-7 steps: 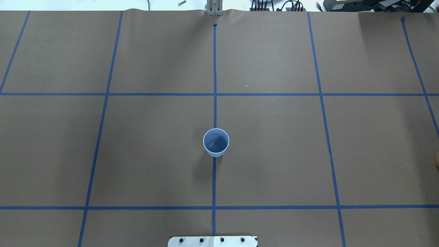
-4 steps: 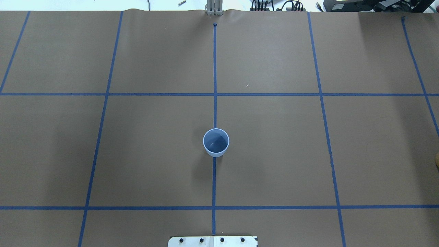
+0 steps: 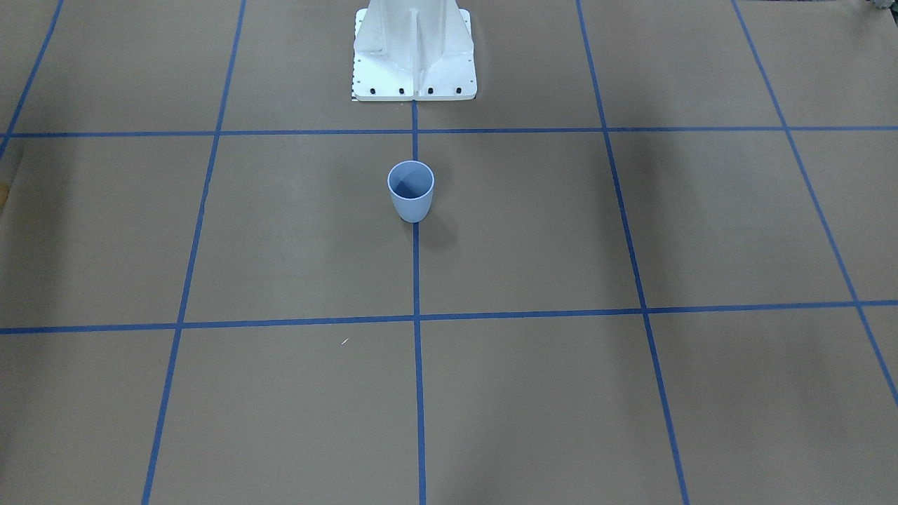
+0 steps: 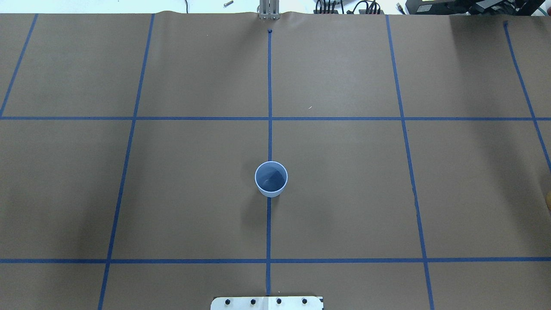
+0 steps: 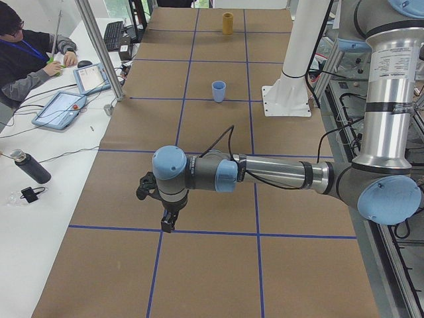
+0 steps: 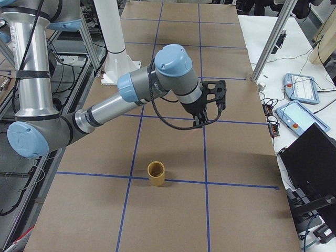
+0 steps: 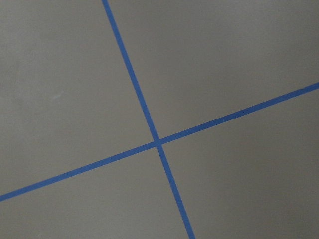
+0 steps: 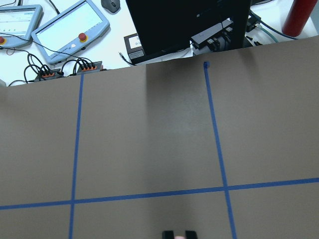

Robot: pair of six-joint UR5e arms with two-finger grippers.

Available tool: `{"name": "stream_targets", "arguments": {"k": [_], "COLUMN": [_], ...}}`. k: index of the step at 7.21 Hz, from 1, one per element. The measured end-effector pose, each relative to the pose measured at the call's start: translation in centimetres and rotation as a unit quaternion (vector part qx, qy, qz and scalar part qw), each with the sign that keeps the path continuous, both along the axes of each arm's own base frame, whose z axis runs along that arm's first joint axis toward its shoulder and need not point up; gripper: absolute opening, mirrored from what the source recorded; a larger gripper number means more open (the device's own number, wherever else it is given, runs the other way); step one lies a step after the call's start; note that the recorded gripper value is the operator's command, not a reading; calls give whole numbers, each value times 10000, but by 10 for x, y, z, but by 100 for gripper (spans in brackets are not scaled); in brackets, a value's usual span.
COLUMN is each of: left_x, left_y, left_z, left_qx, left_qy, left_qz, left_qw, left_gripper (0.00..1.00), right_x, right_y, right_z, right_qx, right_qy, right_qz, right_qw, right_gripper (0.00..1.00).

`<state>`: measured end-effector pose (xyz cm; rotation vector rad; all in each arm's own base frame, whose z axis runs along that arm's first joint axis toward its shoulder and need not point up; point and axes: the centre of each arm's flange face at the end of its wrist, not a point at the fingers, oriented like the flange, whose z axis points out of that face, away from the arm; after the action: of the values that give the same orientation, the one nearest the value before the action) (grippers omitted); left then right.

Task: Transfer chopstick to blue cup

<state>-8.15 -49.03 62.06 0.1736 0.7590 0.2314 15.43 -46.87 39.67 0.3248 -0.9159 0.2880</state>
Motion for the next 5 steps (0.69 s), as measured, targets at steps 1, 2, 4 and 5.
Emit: {"name": "stream_targets", "arguments": {"k": [1, 2, 4, 5], "left_x": [0, -1, -1, -1], "left_y": [4, 6, 7, 7], "left_z": [5, 6, 7, 8], "left_qx": [-48, -66, -73, -77], "left_qy": [-7, -11, -9, -5], "left_qz": [-8, -15, -17, -16], "left_qw": [10000, 10000, 10000, 10000], "left_gripper": [99, 98, 99, 98], "right_x": [-37, -84, -182, -223], "right_y": [-19, -34, -52, -53], "right_z": [-47, -94, -175, -204], "right_qx": [-246, -547, -1139, -1333], "right_qy": [-222, -448, -784, -890], "right_qz": [67, 176, 530, 674], "right_qw": [9994, 9973, 9890, 9848], "right_gripper": [0, 0, 0, 0]}}
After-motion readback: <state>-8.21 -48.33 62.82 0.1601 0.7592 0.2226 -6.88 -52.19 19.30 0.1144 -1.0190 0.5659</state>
